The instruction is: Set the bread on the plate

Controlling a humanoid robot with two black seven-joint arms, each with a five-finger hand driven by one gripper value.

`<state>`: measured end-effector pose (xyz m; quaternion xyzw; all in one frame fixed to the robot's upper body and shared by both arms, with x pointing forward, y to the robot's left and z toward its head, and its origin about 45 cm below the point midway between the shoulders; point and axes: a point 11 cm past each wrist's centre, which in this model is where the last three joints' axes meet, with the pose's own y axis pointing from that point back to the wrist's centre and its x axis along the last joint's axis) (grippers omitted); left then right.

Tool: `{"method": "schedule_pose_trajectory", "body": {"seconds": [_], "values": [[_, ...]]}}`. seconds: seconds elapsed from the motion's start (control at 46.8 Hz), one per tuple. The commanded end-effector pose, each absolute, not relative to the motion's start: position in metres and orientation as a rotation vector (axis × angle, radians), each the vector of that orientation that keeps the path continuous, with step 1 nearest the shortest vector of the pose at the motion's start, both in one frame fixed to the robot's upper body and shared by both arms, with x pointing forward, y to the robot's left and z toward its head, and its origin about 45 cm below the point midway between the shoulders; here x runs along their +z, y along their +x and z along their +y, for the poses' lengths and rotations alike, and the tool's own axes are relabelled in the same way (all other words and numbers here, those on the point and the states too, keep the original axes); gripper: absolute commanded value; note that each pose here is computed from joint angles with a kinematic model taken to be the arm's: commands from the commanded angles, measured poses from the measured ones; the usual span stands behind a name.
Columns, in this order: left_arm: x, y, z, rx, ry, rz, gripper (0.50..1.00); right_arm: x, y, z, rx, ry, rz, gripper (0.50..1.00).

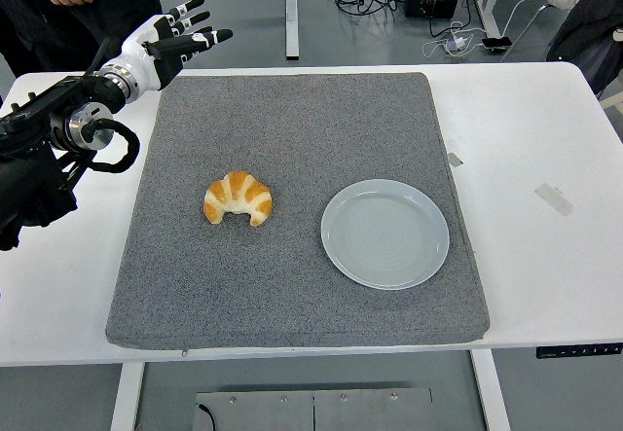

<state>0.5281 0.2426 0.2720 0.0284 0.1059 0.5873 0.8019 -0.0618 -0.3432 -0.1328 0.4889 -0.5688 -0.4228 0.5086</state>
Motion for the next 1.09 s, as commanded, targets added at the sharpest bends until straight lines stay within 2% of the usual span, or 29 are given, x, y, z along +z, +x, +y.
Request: {"method": "schedule_pose_trajectory", "body": {"seconds": [0.0, 0.321, 0.791, 1.068], "values": [[0.277, 0.525, 0.246, 1.218, 0.148, 0.129, 0.978, -0.133, -0.062, -0.343, -1.018, 1.178, -1.370, 1.000], [0.314, 0.491, 0.230, 1.001, 0.268, -0.143, 0.978, -0.133, -0.062, -0.343, -1.018, 1.178, -1.370, 1.000], [0.289, 0.451, 0.222, 0.719, 0.625, -0.481, 0.969, -0.133, -0.062, -0.343, -1.018, 1.178, -1.370, 1.000], [0.279, 0.439, 0.212, 0.601, 0.733, -0.678, 0.968, -0.133, -0.062, -0.343, -1.018, 1.178, -1.370, 1.000]]}}
